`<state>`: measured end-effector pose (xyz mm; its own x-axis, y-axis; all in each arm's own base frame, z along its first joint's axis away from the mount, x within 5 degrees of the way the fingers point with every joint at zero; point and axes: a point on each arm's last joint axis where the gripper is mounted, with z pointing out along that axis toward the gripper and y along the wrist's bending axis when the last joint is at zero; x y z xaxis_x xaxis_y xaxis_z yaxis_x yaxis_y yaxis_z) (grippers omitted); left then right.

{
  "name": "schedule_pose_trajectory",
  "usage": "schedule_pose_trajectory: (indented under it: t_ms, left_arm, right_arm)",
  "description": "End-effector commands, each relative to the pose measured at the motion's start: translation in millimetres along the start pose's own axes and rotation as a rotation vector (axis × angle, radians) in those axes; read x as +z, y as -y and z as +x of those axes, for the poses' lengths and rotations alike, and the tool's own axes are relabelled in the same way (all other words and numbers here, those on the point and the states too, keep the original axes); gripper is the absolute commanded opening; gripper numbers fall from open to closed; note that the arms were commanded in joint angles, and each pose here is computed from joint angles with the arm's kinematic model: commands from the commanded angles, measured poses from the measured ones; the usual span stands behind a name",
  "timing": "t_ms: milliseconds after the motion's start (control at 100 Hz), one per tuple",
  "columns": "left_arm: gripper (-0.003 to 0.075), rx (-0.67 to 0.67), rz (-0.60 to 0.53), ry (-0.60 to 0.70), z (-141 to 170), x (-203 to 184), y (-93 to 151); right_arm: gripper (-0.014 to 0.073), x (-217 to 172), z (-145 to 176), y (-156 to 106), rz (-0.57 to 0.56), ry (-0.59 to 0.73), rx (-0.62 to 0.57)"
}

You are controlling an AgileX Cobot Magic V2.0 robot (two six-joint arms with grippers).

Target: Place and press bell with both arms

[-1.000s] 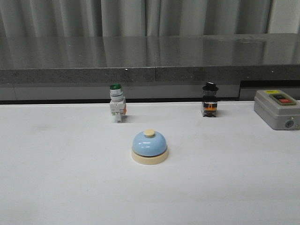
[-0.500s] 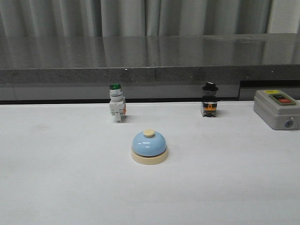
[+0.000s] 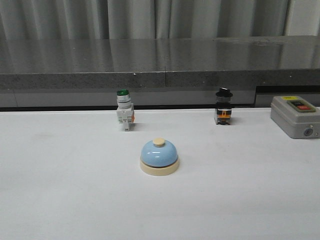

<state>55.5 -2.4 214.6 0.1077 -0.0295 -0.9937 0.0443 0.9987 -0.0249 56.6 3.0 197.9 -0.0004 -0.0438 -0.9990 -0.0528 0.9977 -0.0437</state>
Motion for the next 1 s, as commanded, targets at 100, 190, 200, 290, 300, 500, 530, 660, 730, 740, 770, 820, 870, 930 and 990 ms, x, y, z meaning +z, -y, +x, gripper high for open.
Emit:
schedule_pose_trajectory:
  t_ms: [100, 190, 200, 290, 300, 500, 530, 660, 730, 740, 770, 820, 870, 930, 990]
  left_arm:
    - [-0.0020, -0.018, 0.008, 0.065, 5.4, -1.9, 0.5]
    - [-0.0020, -0.018, 0.008, 0.065, 5.4, -1.9, 0.5]
    - [-0.0020, -0.018, 0.008, 0.065, 5.4, -1.9, 0.5]
    - [-0.0020, -0.018, 0.008, 0.065, 5.4, -1.9, 0.5]
    - [-0.0020, -0.018, 0.008, 0.065, 5.4, -1.9, 0.5]
    - [-0.0020, -0.018, 0.008, 0.065, 5.4, -1.9, 0.5]
    - [-0.0020, -0.018, 0.008, 0.065, 5.4, -1.9, 0.5]
    - [-0.0020, -0.018, 0.008, 0.065, 5.4, -1.9, 0.5]
    - [-0.0020, -0.018, 0.008, 0.065, 5.4, -1.9, 0.5]
    - [-0.0020, -0.018, 0.008, 0.065, 5.4, -1.9, 0.5]
    - [-0.0020, -0.018, 0.008, 0.065, 5.4, -1.9, 0.5]
    - [-0.0020, -0.018, 0.008, 0.065, 5.4, -1.9, 0.5]
    - [-0.0020, -0.018, 0.008, 0.065, 5.4, -1.9, 0.5]
    - [-0.0020, -0.018, 0.008, 0.065, 5.4, -1.9, 0.5]
    - [-0.0020, -0.018, 0.008, 0.065, 5.4, -1.9, 0.5]
  right_arm:
    - [-0.0060, -2.6, -13.9, 0.8, 0.010, 0.117, -0.013]
    - [-0.0060, -2.6, -13.9, 0.8, 0.010, 0.117, -0.013]
    - [-0.0060, -2.6, -13.9, 0.8, 0.010, 0.117, -0.013]
    - [-0.0060, -2.6, -13.9, 0.8, 0.010, 0.117, -0.013]
    - [-0.0060, -2.6, -13.9, 0.8, 0.010, 0.117, -0.013]
    - [-0.0060, -2.6, -13.9, 0.8, 0.010, 0.117, -0.013]
    - [-0.0060, -2.6, -13.9, 0.8, 0.010, 0.117, -0.013]
    - [-0.0060, -2.6, -13.9, 0.8, 0.010, 0.117, -0.013]
    - [-0.0060, -2.6, -13.9, 0.8, 0.010, 0.117, -0.013]
    - [-0.0060, -2.6, -13.9, 0.8, 0.010, 0.117, -0.013]
    - [-0.0060, -2.6, -13.9, 0.8, 0.010, 0.117, -0.013]
    - [-0.0060, -2.6, -13.9, 0.8, 0.010, 0.117, -0.013]
    - [-0.0060, -2.6, -13.9, 0.8, 0.010, 0.117, -0.013]
    - [-0.0060, -2.6, -14.3, 0.8, 0.011, 0.122, -0.013]
    - [-0.0060, -3.1, -17.4, 0.9, 0.012, 0.156, -0.017]
